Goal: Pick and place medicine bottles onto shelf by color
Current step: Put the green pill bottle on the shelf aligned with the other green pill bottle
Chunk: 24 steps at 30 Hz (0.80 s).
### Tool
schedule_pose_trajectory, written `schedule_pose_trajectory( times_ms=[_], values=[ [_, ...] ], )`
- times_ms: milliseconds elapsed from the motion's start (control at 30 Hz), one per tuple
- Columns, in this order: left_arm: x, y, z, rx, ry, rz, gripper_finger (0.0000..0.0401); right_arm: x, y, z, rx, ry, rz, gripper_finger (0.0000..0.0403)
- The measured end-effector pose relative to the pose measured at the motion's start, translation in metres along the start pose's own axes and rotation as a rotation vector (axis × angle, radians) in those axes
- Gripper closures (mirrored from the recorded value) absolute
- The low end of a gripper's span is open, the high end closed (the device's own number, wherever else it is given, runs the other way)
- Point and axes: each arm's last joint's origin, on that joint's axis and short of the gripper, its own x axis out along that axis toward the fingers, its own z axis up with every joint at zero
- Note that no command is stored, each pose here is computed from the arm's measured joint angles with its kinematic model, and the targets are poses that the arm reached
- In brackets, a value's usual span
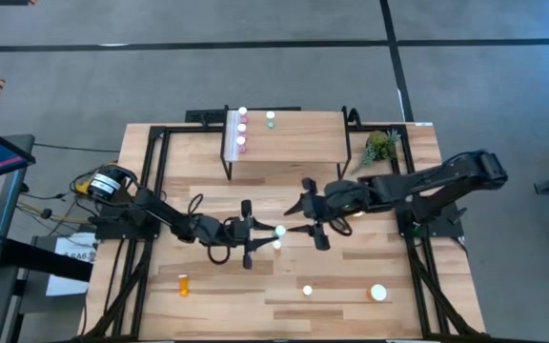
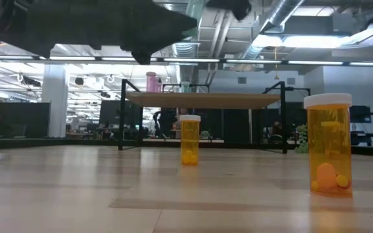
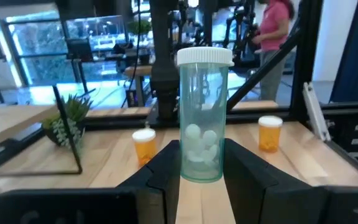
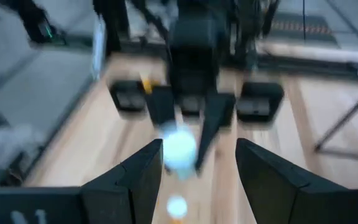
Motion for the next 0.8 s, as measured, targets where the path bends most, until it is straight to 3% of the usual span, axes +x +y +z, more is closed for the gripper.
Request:
schedule_pose_trajectory(
  times_ms=[267,800],
  values=[
    [0.0,-0.001,0.0,0.004,0.005,-0.026,0.0312,0.021,0.0,-0.002,-0.04,0.044,0.004,0.0175],
    [0.0,-0.001,-0.001,0.002,0.012,-0.019,0.0312,0.022,0.006,0.003,-0.033,0.092,0.067,0.0175]
  ],
)
